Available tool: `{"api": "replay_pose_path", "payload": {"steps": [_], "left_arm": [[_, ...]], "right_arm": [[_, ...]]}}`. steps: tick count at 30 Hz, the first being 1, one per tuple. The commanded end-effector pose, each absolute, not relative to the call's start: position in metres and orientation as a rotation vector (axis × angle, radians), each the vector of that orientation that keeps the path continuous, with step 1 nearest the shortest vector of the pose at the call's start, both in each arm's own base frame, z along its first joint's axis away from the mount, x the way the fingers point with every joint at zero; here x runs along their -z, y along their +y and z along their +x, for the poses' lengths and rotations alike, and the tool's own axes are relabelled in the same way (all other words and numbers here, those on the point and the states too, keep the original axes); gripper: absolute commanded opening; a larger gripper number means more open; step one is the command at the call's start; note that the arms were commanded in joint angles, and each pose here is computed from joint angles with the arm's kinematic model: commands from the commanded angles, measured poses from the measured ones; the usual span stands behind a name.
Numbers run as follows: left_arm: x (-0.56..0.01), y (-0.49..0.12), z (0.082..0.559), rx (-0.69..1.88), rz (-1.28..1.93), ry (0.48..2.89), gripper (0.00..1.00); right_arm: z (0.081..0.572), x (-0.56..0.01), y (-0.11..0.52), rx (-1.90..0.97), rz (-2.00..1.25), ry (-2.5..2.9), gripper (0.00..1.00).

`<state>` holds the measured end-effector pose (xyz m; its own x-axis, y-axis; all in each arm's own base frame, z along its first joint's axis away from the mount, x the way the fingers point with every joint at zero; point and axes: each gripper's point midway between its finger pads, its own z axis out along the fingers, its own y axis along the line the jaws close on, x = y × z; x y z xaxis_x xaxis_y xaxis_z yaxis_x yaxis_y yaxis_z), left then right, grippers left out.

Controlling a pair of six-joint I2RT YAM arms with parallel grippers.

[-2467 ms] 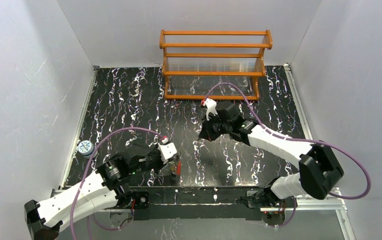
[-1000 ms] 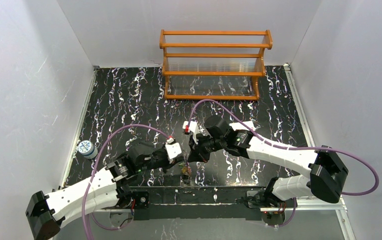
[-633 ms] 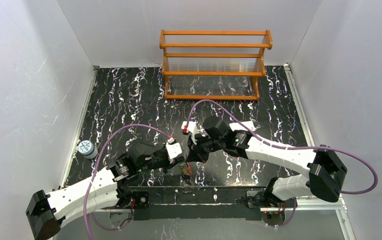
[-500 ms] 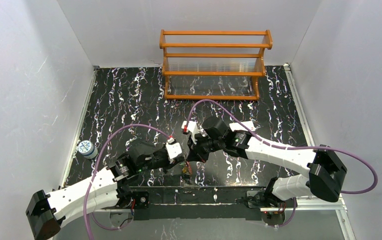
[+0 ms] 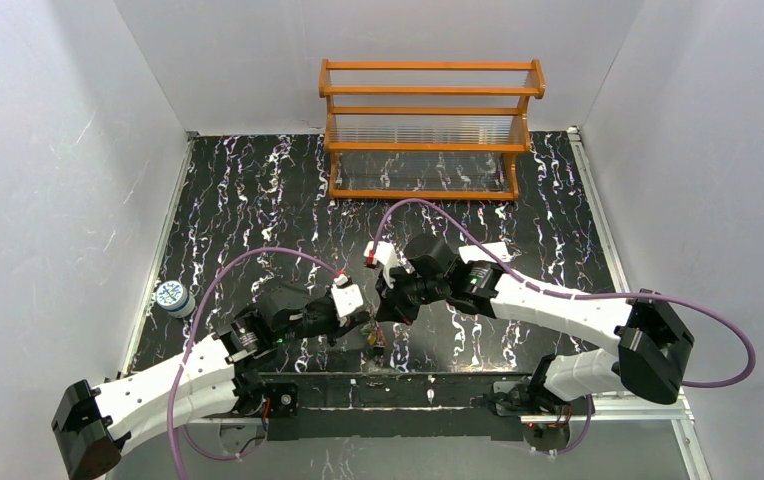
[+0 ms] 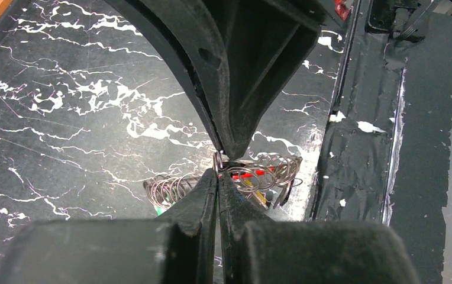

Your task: Put the keys on the keyring

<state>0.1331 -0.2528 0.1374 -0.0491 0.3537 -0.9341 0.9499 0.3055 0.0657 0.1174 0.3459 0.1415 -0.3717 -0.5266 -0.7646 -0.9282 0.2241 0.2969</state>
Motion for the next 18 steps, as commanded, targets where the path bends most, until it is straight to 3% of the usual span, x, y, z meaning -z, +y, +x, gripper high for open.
{"api": "replay_pose_path", "payload": {"steps": [1, 18], "left_arm": [[-0.1420, -0.2578, 0.1283, 0.810, 1.220, 1.562, 0.00], [-0.1414, -0.2583, 0.1272, 0.822, 1.215, 1.571, 0.00]], "right_arm": [[0.1131, -0.1859, 0.3649, -1.109, -1.369, 1.766, 0.01], [0.1089, -0.1956, 0.3706, -1.094, -1.380, 1.717, 0.01]]}}
